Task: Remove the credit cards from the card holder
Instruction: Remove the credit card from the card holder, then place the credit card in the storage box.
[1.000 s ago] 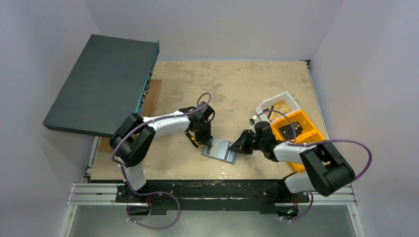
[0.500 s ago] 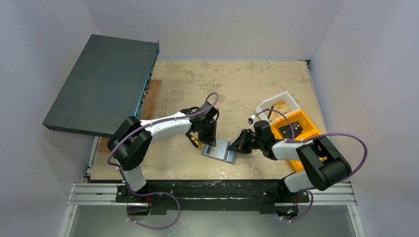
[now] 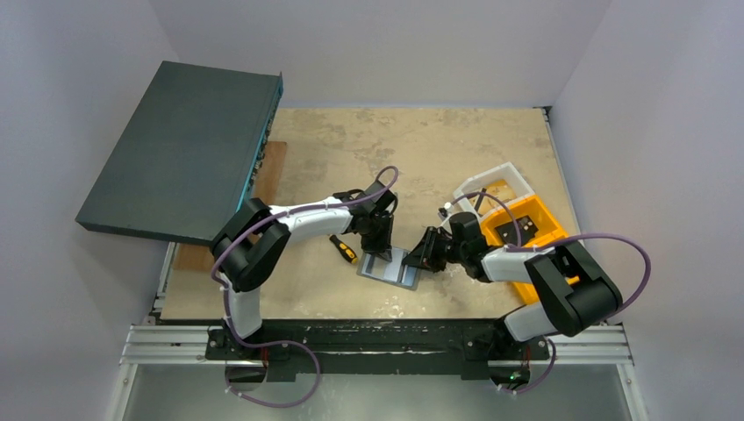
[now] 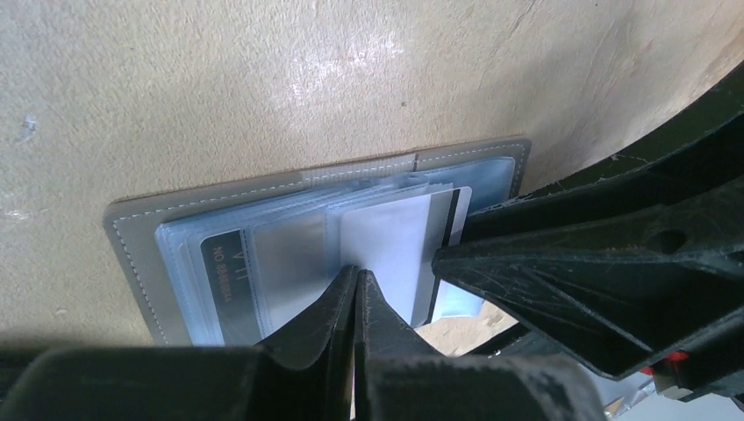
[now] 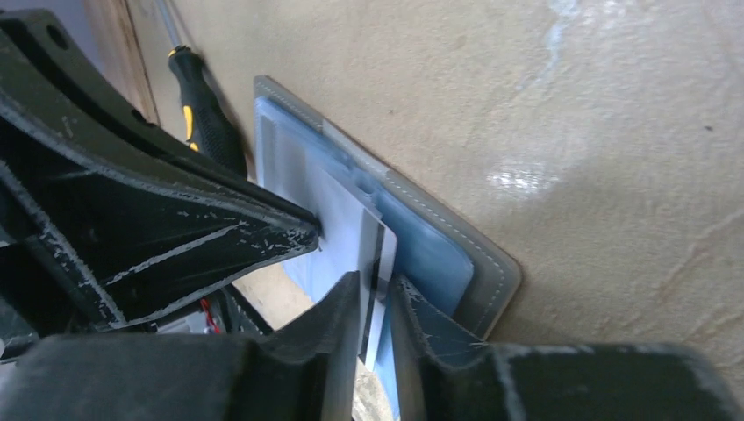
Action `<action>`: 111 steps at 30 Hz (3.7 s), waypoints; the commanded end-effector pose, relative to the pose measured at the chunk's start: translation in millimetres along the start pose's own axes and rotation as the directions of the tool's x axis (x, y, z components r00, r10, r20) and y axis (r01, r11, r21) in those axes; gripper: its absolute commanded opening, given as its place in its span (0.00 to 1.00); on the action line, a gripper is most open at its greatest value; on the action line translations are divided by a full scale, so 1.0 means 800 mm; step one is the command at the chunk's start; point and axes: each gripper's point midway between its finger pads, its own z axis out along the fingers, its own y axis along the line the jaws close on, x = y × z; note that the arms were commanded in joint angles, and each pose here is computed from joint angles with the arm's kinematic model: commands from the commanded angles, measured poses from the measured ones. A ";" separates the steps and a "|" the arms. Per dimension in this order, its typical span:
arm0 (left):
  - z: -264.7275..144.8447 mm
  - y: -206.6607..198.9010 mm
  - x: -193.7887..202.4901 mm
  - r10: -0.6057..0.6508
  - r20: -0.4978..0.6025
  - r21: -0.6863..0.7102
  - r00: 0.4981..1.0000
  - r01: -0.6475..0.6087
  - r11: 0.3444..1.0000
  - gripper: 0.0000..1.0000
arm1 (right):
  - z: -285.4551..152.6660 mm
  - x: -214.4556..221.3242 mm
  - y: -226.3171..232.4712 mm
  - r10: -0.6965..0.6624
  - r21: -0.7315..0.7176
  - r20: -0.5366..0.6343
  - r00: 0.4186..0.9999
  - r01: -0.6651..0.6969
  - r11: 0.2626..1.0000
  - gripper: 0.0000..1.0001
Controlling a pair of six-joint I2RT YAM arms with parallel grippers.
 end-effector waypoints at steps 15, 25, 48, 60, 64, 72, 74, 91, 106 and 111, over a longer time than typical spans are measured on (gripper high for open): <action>0.011 0.065 0.015 -0.143 0.011 -0.203 0.990 0.142 0.969 0.00 | 0.004 0.027 -0.016 0.102 -0.058 -0.032 0.994 -0.104 0.993 0.19; 0.011 0.075 0.022 -0.163 0.007 -0.220 0.987 0.161 0.962 0.00 | -0.005 0.028 -0.007 0.149 -0.134 -0.002 0.989 -0.148 0.980 0.17; 0.004 0.083 0.020 -0.160 0.012 -0.237 0.987 0.159 0.959 0.00 | -0.020 0.020 -0.018 0.132 -0.073 0.067 0.989 -0.127 0.989 0.00; 0.009 0.081 0.020 -0.159 0.003 -0.223 0.987 0.156 0.962 0.00 | -0.020 0.003 -0.002 0.048 -0.069 0.059 0.997 -0.044 0.997 0.21; 0.009 0.078 0.018 -0.157 0.002 -0.215 0.988 0.153 0.964 0.00 | -0.014 0.001 0.000 0.052 -0.077 0.048 0.998 -0.048 0.996 0.25; 0.009 0.074 0.015 -0.156 0.003 -0.204 0.988 0.153 0.967 0.00 | -0.014 -0.001 -0.001 0.062 -0.067 0.050 0.997 -0.058 0.996 0.00; 0.008 0.074 0.016 -0.154 0.002 -0.205 0.988 0.151 0.967 0.00 | -0.020 -0.002 -0.007 0.053 -0.028 0.069 0.996 -0.051 0.998 0.00; -0.037 0.019 -0.025 -0.029 0.098 -0.093 0.995 0.038 0.995 0.00 | -0.092 -0.039 0.022 -0.040 0.101 0.230 0.972 0.017 0.995 0.00; -0.204 -0.069 -0.038 0.199 0.278 0.097 0.940 -0.233 0.968 0.98 | -0.138 -0.081 0.055 -0.058 0.172 0.354 0.933 -0.004 0.985 0.00; -0.239 -0.069 -0.013 0.247 0.273 0.124 0.930 -0.289 0.949 1.00 | -0.153 -0.092 0.048 -0.039 0.242 0.400 0.916 -0.064 0.968 0.00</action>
